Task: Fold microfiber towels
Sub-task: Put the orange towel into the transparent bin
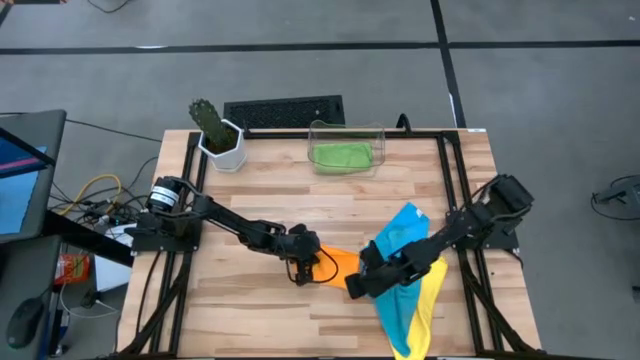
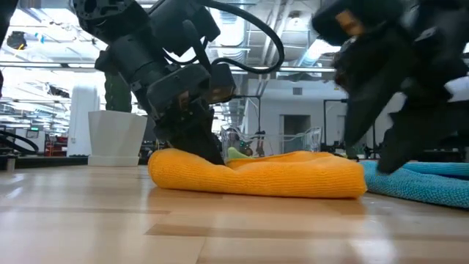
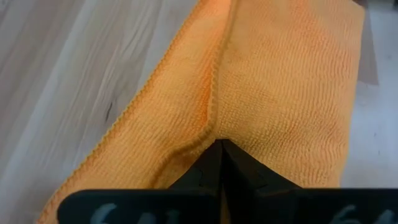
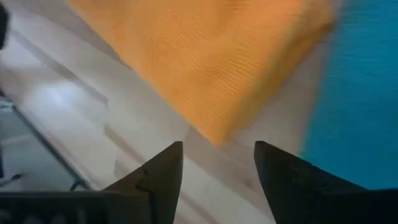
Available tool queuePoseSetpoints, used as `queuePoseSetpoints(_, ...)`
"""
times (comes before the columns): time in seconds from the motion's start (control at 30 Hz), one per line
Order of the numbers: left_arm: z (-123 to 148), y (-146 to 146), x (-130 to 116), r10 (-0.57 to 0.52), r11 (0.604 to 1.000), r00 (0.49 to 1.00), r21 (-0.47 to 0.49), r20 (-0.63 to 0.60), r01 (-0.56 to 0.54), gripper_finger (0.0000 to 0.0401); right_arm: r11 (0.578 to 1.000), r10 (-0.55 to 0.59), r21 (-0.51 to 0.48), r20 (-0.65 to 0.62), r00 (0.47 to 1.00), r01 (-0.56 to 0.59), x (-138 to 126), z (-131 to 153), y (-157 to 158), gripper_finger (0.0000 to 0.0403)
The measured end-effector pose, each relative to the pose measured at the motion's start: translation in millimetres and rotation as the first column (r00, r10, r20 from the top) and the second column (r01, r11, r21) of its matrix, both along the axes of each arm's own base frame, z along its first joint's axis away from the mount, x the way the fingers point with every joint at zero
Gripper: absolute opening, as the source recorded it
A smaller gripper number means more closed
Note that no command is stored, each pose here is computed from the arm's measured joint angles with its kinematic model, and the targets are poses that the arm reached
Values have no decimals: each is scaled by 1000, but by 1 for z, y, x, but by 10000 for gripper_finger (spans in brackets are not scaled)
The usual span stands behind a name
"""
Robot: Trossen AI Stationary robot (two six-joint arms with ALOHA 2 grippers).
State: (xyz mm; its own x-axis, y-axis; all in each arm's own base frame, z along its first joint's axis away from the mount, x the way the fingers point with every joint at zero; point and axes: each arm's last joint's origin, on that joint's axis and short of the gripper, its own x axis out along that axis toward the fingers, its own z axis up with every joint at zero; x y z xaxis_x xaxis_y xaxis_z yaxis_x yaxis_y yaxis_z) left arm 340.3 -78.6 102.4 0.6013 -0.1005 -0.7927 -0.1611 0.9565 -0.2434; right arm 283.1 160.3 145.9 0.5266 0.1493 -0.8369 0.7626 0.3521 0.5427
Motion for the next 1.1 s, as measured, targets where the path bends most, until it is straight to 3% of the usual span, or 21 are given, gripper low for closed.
queuePoseSetpoints(0.27, 0, -3, 0, 23, 999, 1000, -38, 6, -23, 0, 997, -45, -61, -91, 995, 40, 29, -13, -7, 215)
queuePoseSetpoints(0.6, 0, -8, -1, -1, 997, 1000, -71, 1, 1, 0, 989, -47, -150, -217, 975, 15, 18, 8, -11, 205)
queuePoseSetpoints(1.1, -6, -15, -11, 68, 990, 997, -126, -30, -71, 0, 988, -78, -142, -160, 984, 55, 29, 6, -18, 207)
